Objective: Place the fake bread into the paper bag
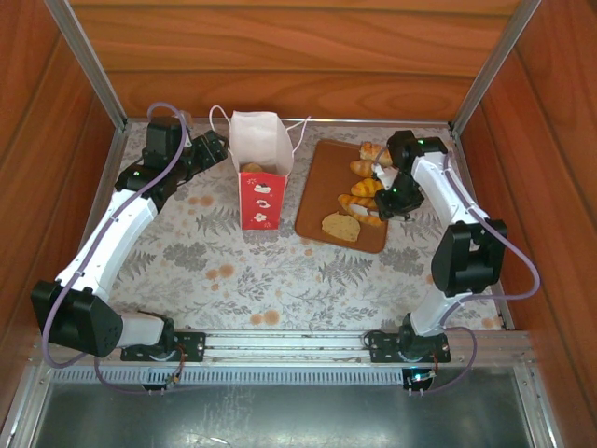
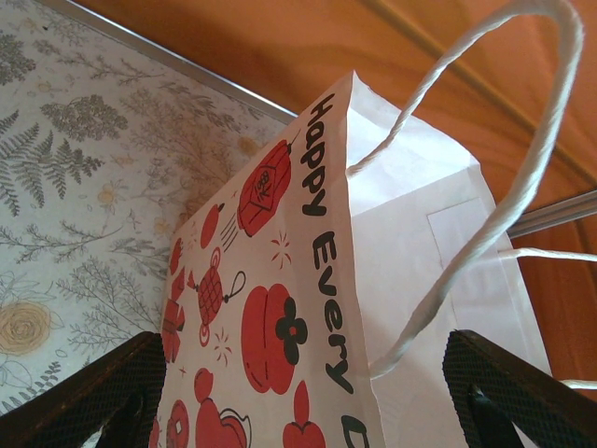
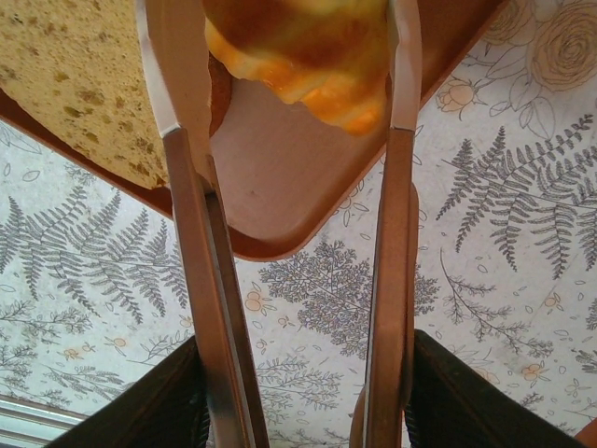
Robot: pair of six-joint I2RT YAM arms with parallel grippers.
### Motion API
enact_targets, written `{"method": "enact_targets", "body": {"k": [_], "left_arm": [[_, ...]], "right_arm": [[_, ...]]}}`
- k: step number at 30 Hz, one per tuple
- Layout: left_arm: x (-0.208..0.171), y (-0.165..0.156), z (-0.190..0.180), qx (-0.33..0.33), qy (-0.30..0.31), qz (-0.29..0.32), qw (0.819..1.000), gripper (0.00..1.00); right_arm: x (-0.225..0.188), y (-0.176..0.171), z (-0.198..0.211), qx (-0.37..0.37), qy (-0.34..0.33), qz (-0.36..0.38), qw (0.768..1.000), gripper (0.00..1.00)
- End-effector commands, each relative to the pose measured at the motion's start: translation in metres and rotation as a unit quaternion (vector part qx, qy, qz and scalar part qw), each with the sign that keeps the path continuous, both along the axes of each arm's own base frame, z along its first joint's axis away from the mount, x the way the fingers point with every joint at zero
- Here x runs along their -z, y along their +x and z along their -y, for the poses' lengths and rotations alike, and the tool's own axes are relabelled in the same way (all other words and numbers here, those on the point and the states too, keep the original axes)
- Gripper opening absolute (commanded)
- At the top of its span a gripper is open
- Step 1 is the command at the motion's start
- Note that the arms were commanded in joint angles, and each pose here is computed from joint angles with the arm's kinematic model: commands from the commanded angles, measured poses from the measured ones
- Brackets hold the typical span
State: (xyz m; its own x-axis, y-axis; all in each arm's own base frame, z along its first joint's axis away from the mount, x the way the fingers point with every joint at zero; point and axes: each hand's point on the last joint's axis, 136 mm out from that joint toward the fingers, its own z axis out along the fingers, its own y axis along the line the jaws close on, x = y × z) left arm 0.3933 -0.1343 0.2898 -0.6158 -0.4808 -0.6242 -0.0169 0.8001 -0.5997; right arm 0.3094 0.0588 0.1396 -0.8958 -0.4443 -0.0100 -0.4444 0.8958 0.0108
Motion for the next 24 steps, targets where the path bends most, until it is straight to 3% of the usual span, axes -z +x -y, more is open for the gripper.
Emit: {"method": "enact_targets", "body": {"k": [1, 15, 24], "left_arm": [[-0.004, -0.004, -0.006, -0.009, -0.001, 0.009, 1.000, 0.82], [-0.002, -0.008, -0.014, -0.020, -0.001, 0.008, 1.000, 0.82], [-0.002, -0.006, -0.015, -0.022, -0.002, 0.007, 1.000, 0.82]], "right_arm": [[-0.005, 0.004, -0.001, -0.003, 0.009, 0.001, 1.000, 0.54], [-0.002, 0.005, -0.009, 0.000, 0.029, -0.020, 0.999, 0.54], [-0.015, -0.006, -0.010, 0.008, 0.039, -0.013, 0.999, 0.48]]}}
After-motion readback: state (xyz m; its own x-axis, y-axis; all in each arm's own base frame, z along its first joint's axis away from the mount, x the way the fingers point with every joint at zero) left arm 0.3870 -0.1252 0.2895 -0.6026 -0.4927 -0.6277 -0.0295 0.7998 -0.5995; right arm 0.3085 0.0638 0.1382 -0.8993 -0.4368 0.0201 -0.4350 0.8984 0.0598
